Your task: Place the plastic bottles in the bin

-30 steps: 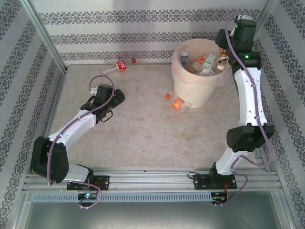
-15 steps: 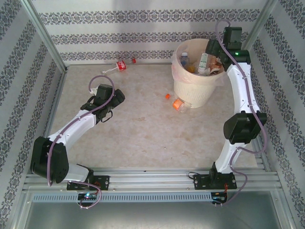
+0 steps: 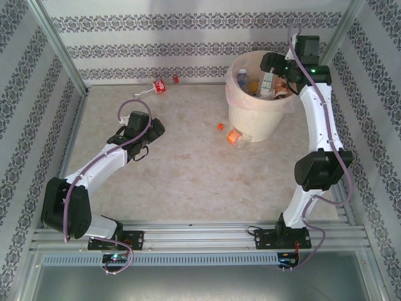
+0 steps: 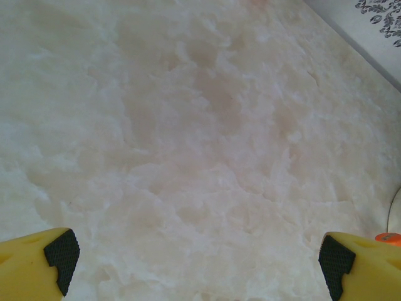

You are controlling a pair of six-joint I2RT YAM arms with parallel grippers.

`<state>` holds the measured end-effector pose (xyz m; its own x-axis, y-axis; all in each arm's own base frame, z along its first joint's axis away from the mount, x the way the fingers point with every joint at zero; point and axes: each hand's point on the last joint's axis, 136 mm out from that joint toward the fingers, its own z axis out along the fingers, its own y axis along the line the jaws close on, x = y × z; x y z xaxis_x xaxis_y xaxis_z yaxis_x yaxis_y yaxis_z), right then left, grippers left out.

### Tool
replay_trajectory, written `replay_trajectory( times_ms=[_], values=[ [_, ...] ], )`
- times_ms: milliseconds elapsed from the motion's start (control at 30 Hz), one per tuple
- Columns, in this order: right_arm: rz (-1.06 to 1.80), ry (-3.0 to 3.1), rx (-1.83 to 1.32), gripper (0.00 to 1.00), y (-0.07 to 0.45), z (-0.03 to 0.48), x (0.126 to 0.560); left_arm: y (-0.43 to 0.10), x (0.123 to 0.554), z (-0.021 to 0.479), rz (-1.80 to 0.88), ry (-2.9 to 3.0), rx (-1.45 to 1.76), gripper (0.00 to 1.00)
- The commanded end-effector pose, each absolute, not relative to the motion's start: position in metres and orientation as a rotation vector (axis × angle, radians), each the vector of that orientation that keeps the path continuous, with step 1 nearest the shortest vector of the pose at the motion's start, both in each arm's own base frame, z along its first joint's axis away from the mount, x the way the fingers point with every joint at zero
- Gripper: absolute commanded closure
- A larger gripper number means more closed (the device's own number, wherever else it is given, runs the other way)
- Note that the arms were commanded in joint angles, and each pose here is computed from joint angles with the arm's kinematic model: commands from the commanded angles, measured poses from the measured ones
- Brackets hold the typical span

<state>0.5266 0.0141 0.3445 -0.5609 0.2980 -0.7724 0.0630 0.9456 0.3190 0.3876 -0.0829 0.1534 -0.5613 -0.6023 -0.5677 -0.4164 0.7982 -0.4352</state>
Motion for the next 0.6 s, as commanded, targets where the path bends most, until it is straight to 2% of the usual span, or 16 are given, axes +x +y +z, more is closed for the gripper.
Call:
replay_trajectory(
  times_ms=[0,267,567],
  values=[
    [0.370,2.222,0.270,0.08,0.025,0.323,0.525,-0.078,0.388,0.154,-0.307,2.256,-0.762,0.00],
    [0.371,2.137,0.221,0.07,0.031,0.370,0.508,-0.080,0.389,0.153,-0.316,2.257,-0.763,0.00],
    [0.369,2.059,0.017,0.04,0.086,0.403,0.467,-0.079,0.389,0.152,-0.315,2.254,-0.768,0.00]
  ],
)
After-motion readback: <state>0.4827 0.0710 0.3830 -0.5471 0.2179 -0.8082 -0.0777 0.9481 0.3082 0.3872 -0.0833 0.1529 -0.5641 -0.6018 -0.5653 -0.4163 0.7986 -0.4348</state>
